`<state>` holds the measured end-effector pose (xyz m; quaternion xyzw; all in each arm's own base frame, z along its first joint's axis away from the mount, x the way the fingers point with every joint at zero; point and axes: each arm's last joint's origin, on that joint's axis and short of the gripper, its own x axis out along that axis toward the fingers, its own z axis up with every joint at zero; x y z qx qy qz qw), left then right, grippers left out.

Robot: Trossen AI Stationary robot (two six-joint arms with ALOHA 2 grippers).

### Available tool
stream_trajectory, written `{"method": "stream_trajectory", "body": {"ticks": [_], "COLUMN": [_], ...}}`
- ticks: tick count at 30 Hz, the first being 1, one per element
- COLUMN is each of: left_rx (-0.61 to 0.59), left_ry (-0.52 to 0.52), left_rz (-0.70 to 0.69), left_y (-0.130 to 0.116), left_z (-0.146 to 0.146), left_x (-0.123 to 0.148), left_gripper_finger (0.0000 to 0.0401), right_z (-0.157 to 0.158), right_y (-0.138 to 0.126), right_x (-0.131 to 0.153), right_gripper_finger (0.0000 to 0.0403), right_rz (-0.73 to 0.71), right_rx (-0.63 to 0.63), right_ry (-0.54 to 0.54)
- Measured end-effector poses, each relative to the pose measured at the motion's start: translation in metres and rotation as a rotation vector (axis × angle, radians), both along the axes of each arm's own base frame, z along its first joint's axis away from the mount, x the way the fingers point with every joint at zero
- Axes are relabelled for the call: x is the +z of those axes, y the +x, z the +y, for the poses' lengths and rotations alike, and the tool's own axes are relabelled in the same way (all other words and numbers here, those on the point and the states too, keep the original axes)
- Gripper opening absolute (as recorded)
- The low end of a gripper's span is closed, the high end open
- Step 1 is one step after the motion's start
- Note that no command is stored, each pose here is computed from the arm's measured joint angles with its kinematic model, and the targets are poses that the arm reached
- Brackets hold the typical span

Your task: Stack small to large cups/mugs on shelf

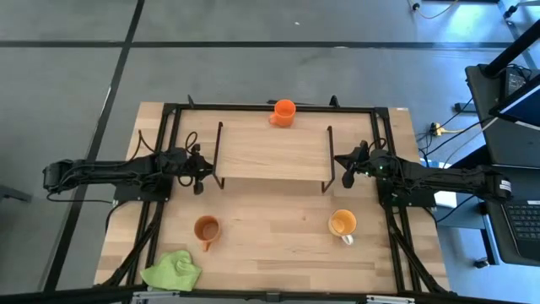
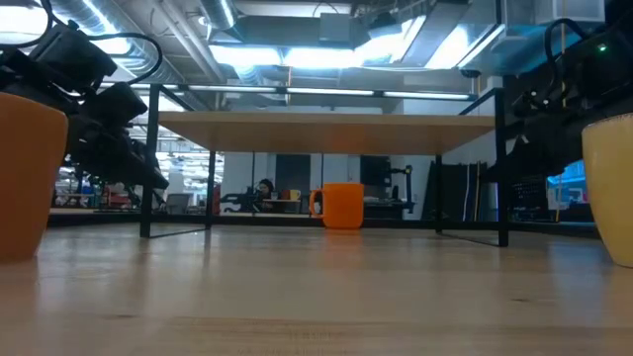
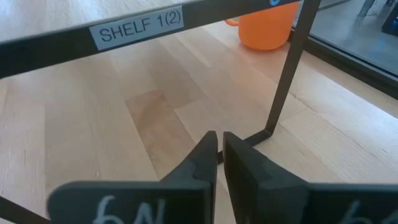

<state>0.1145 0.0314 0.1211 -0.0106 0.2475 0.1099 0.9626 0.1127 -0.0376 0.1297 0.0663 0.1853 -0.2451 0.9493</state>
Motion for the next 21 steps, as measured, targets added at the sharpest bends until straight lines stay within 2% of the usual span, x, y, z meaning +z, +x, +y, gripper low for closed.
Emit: {"method": "stream_trajectory", "body": {"ticks": [5,9,11,13,17,21], "left_rx": [-0.015,-0.119,-0.135,-0.119,-0.058,-0.003], "left_ry": [0.026,0.215,0.254,0.267,0.159,0.044], "left_rz": [0.006,0.051,0.04,-0.032,-0.202,-0.314], "left_y": [0.0,0.0,0.001,0.004,0.008,0.01], "left_z": [0.0,0.0,0.0,0.001,0.002,0.002], "left_x": [0.0,0.0,0.001,0.008,0.021,0.028], "left_gripper_finger": [0.0033,0.0033,0.0033,0.0033,0.0033,0.0033], "right_z": [0.0,0.0,0.0,0.0,0.0,0.0], "right_y": [0.0,0.0,0.0,0.0,0.0,0.0], "right_x": [0.0,0.0,0.0,0.0,0.0,0.0], "right_gripper_finger": [0.0029,0.0029,0.0029,0.0029,0.0029,0.0029], "right_rz": [0.0,0.0,0.0,0.0,0.0,0.0], "right_rx": [0.0,0.001,0.0,0.0,0.0,0.0], "right_ry": [0.0,-0.001,0.0,-0.001,0.0,0.0]}}
